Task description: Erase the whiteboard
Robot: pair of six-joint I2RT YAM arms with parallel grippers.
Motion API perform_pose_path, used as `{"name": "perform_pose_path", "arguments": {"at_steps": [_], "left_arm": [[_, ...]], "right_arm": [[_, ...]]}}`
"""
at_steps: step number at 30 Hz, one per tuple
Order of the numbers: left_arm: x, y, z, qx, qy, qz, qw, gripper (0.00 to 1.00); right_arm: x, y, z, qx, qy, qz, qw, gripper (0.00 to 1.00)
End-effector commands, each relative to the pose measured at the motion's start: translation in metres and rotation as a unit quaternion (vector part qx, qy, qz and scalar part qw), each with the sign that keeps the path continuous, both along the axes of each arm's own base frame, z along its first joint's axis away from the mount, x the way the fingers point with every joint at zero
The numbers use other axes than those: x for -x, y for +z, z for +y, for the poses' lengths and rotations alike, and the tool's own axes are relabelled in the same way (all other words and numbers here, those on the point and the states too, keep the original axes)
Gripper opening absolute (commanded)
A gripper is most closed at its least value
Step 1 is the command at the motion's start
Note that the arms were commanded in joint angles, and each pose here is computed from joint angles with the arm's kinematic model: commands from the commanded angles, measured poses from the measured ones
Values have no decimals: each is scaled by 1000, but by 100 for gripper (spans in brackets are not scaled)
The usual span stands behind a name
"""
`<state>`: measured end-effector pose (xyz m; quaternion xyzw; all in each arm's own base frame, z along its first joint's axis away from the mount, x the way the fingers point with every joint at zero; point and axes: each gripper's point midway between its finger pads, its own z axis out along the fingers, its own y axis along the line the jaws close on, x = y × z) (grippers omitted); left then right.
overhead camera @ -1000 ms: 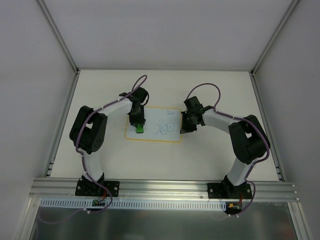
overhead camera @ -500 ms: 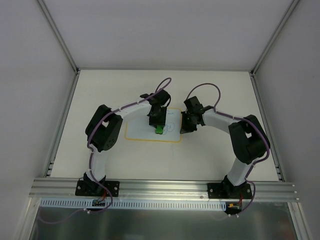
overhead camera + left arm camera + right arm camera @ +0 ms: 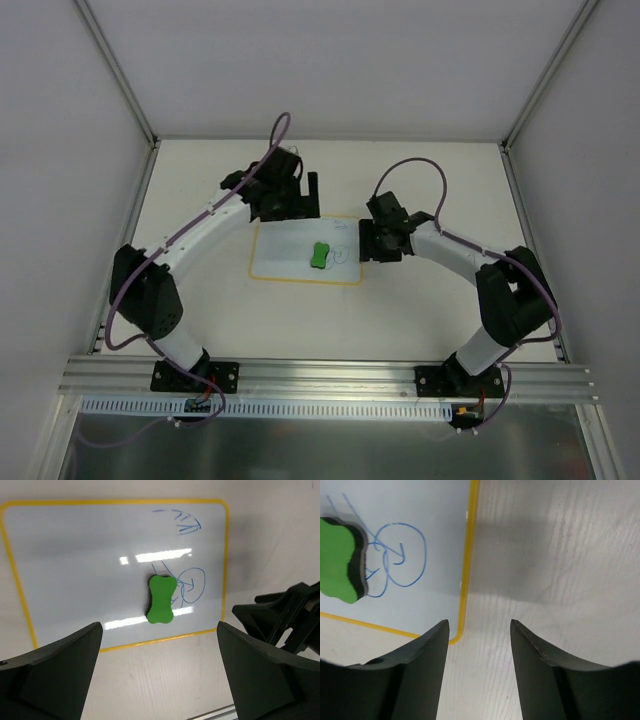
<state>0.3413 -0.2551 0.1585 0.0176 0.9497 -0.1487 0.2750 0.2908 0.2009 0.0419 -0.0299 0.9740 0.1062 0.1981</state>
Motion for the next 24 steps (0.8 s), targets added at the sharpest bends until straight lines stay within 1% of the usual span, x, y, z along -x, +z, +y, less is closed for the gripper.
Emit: {"name": "perform_pose_path", "arguments": {"at_steps": [1, 2, 4, 5, 6, 7, 8, 10, 11, 14, 15, 19, 24], "left_arm": [[0, 8, 52, -21, 47, -14, 999, 99], [2, -6, 75, -31, 72, 1, 997, 98], [9, -6, 96, -32, 93, -3, 995, 97], [19, -19, 108, -44, 102, 9, 994, 97], [22, -14, 118, -38, 114, -3, 993, 97], [26, -17, 123, -38, 119, -1, 992, 97], [35, -28, 131, -42, 123, 6, 992, 97], [42, -25, 142, -37, 138, -6, 990, 97], [51, -30, 149, -39, 144, -8, 989, 97], [65, -44, 162, -47, 158, -1, 986, 97], [67, -43, 163, -44, 161, -7, 986, 97], [73, -48, 169, -46, 174, -8, 984, 97], [70, -52, 169, -49, 179, -4, 983, 97]], "right_arm": [[-11, 50, 7, 21, 7, -82, 996, 59], [-12, 55, 9, 28, 5, -92, 995, 63], [-13, 66, 29, 23, 14, -110, 994, 70], [-15, 68, 33, 27, 11, -116, 993, 73], [-15, 69, 40, 26, 12, -119, 993, 73], [-17, 77, 53, 16, 12, -125, 992, 73], [-20, 69, 57, 27, 9, -123, 992, 73], [-26, 76, 74, 18, 3, -131, 991, 74], [-27, 67, 79, 25, 2, -122, 992, 74], [-36, 66, 93, 18, -16, -123, 992, 73], [-37, 57, 97, 23, -18, -116, 993, 73], [-43, 48, 109, 31, -35, -119, 992, 72], [-41, 39, 128, 27, -28, -112, 993, 67]]}}
